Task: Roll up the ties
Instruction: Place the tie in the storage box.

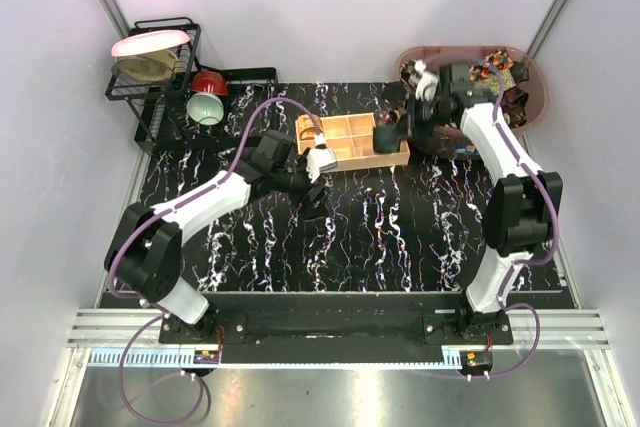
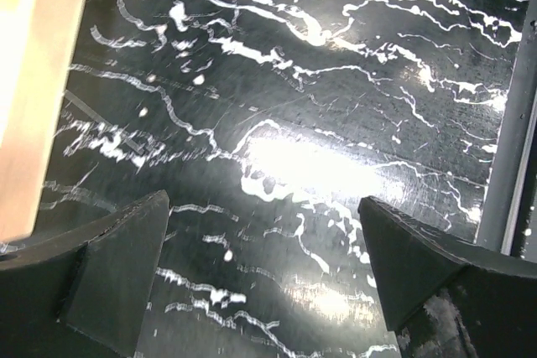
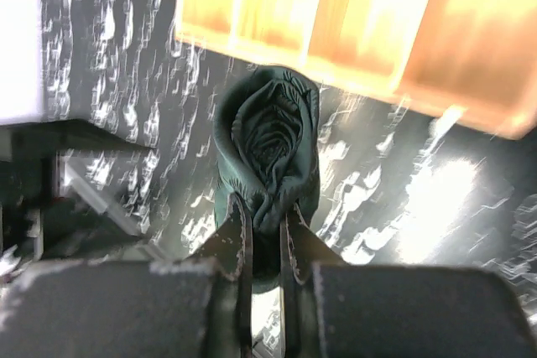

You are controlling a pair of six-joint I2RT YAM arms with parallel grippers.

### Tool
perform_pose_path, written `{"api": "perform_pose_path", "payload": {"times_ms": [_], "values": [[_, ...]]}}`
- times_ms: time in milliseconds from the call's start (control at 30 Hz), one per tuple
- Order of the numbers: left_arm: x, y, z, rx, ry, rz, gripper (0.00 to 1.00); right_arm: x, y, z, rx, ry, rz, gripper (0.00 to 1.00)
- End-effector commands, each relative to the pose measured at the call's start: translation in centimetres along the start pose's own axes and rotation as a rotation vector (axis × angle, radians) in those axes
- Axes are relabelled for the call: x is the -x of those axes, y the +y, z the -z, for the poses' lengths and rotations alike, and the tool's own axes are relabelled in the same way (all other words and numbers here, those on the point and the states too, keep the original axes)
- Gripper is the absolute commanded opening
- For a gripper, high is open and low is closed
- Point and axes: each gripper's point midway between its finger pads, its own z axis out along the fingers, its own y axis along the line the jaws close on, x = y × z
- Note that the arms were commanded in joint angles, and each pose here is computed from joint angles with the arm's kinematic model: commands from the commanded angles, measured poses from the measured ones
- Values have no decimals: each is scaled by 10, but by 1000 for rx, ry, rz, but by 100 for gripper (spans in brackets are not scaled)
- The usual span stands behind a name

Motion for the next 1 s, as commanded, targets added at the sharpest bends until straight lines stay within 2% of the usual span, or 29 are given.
{"api": "perform_pose_path", "payload": {"times_ms": [0,233,467,667,967], "values": [[12,-6,20,8,-27,27,99,47,-27,9,-189,-45,79,0],[6,-4,35,34,-30,59,99,68,-73,-8,-344,75,151,0],[-1,-6,41,35,-37,74,99,77,-69,-5,-371,91,215,0],[-3,-7,44,34,-53,83,99,60,-73,-20,-376,164,224,0],[-8,-11,50,39,-66,109,99,60,-80,-44,-411,183,255,0]]}}
